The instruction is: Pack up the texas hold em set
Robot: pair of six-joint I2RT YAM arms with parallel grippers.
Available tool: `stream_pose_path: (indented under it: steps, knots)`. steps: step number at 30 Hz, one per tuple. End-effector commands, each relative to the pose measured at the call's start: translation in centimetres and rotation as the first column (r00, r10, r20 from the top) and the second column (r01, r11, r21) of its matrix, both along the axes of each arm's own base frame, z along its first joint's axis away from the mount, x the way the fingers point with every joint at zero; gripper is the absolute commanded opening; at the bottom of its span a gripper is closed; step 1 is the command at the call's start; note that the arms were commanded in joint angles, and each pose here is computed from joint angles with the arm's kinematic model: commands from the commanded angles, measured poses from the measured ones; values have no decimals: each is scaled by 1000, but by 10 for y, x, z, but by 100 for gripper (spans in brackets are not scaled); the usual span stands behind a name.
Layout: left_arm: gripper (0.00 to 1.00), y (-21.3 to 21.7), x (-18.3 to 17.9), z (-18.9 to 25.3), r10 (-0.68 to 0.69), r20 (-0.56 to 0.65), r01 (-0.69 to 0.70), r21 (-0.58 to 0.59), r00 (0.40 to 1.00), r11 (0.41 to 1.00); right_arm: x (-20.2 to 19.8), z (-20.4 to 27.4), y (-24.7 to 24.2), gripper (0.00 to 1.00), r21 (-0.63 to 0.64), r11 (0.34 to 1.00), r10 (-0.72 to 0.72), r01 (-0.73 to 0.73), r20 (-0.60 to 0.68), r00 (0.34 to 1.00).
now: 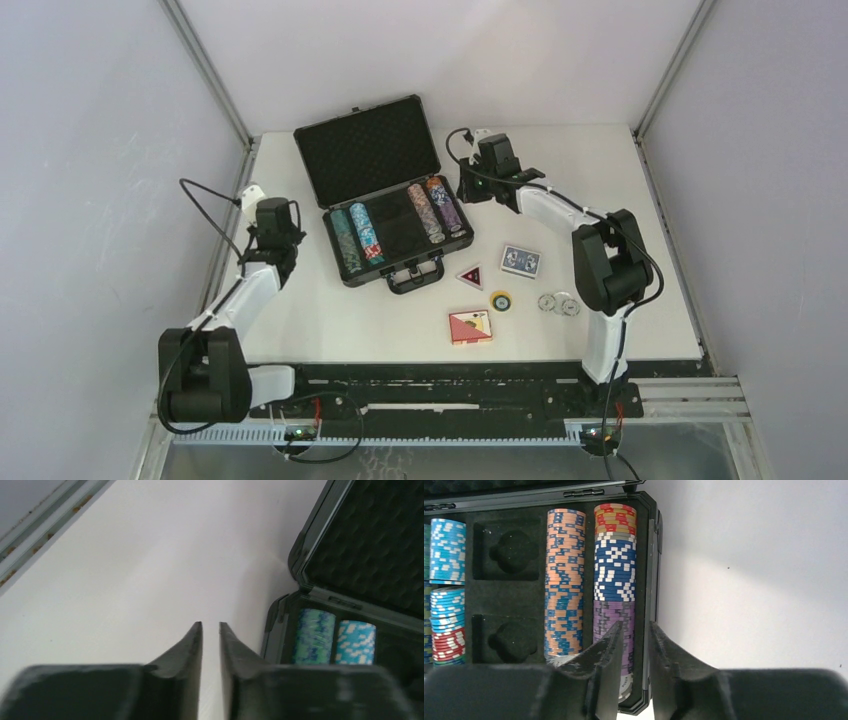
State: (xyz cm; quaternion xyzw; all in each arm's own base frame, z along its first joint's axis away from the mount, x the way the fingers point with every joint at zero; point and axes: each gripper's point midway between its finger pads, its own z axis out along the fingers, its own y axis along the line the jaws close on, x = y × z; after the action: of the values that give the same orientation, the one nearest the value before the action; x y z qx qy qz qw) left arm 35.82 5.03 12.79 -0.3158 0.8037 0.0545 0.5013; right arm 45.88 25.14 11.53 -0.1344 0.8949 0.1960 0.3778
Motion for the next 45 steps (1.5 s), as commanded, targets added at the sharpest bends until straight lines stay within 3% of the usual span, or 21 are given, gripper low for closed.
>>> stream_pose_path:
  steps: [1,3,4,5,7,10,17,21,31,40,43,45]
  knots:
    - [8,-8,13,10,-30,3,30,3,1000,1000,9,6,0,26,17,999,-30,29,36,999]
    - [4,-7,15,9,-25,-9,25,14,1000,1000,9,7,0,21,15,999,-31,30,34,999]
    - [11,-5,17,9,-18,-13,18,23,1000,1000,9,8,-1,21,15,999,-32,31,35,999]
    - [27,-2,19,10,-7,-15,7,38,1000,999,9,9,-1,22,17,999,-32,32,39,999]
    - [55,3,26,16,9,-15,-8,71,1000,997,12,15,1,35,28,999,-33,31,53,998]
    - [67,5,45,24,9,0,-9,86,1000,996,24,27,9,56,58,998,-26,21,86,996]
    - [69,-9,105,35,-51,27,49,76,998,996,64,40,28,60,63,998,-10,1,147,989]
    - [69,-16,120,33,-77,16,75,92,997,993,97,45,39,59,47,999,1,-12,209,978]
    - [68,-26,111,23,-116,9,115,63,993,991,147,25,69,56,39,999,3,-16,305,952]
    - [69,-44,96,12,-154,0,154,2,988,988,170,12,59,54,-20,997,-66,78,348,935]
    - [69,-50,94,12,-170,5,170,-18,985,985,175,12,47,50,21,994,-107,106,323,940]
    - [69,-52,92,12,-178,6,178,-26,984,984,176,10,41,43,46,994,-110,101,294,950]
